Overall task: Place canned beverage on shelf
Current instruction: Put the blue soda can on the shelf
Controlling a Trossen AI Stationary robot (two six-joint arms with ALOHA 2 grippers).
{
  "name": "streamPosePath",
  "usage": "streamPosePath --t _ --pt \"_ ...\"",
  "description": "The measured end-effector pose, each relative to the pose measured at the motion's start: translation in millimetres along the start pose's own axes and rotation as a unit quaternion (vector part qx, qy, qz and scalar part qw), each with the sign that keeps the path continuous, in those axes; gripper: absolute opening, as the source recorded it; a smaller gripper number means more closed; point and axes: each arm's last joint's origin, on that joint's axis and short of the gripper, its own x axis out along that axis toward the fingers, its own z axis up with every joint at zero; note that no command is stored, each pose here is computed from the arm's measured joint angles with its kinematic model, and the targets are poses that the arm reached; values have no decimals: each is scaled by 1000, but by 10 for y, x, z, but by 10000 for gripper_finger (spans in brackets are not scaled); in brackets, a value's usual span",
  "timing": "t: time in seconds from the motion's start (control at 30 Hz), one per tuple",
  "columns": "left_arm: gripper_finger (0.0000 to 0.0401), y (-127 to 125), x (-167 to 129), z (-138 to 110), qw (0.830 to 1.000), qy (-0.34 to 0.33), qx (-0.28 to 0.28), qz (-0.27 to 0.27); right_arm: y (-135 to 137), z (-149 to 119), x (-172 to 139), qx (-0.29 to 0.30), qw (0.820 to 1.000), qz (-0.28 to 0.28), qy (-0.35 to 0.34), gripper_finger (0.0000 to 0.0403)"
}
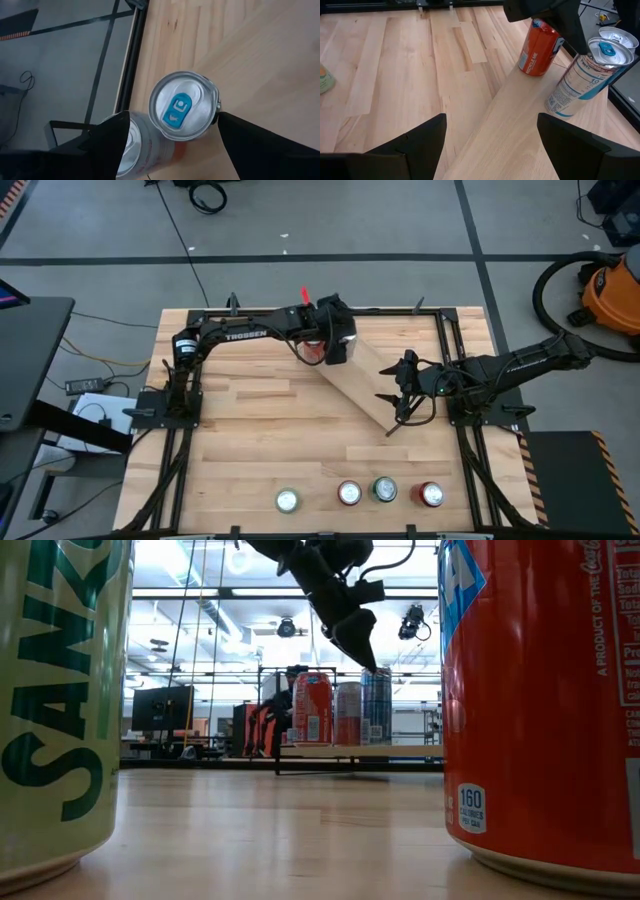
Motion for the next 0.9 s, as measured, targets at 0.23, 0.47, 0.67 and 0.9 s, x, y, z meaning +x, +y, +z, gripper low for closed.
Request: streamPosePath --t 0.23,0.47,0.67,0.9 --pt "314 12 0 -21 1000 17 3 22 0 0 0 0 1000 0 0 323" --pt "314 24 0 -26 999 24 3 40 0 0 0 0 1000 0 0 323" --pt "314 19 -1 -24 999 24 2 40 0 0 0 0 1000 0 0 323" --pt "314 -91 -32 -44 998 48 12 30 0 0 0 0 1000 0 0 323"
